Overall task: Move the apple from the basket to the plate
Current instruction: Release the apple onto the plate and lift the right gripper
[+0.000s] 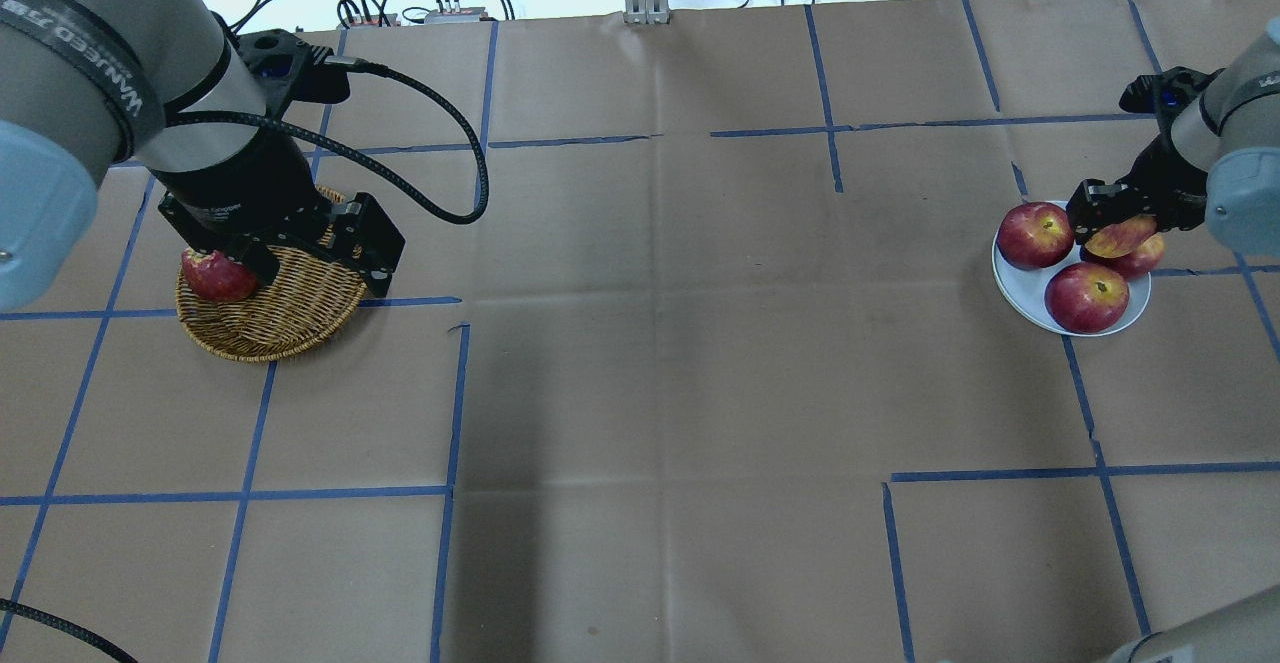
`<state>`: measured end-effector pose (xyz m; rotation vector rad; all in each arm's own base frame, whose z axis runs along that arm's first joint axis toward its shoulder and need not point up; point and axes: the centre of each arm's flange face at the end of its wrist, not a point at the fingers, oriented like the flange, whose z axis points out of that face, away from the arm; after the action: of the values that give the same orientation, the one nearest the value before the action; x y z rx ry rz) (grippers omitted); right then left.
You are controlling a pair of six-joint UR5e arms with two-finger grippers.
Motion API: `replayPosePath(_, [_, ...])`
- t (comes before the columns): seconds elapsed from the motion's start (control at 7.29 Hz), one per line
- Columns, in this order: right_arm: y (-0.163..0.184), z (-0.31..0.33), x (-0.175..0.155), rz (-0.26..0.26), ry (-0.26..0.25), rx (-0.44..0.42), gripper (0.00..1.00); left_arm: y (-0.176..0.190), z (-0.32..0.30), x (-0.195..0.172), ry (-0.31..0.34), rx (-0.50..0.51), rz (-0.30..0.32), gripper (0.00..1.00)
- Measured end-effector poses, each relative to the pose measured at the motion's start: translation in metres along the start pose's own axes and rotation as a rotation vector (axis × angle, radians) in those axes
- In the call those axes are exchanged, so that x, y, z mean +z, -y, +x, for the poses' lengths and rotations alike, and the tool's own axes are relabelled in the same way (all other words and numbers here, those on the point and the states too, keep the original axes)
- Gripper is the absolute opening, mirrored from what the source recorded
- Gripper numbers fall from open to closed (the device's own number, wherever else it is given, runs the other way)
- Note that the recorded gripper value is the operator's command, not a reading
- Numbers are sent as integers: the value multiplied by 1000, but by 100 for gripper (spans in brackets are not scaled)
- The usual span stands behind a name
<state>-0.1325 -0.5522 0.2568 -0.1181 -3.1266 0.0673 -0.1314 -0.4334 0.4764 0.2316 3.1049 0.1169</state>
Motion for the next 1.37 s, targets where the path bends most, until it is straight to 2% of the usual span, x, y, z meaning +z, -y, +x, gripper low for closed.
replayPosePath(0.27, [4, 1, 8, -7, 3, -2, 100, 0, 0, 0, 1, -1, 0, 99])
replayPosePath(0.55, [10, 2, -7, 24, -6, -2, 100, 0, 0, 0, 0, 0, 0, 99])
replayPosePath(0.82, [30, -18, -56, 64, 2, -30, 100, 0, 0, 0, 0, 0, 0, 99])
replayPosePath(1.1, [33, -54, -118, 23, 27, -37, 100, 0, 0, 0, 1, 0, 0, 99])
replayPosePath(1.37, [11, -111, -164, -9, 33, -55, 100, 0, 0, 0, 1, 0, 1, 99])
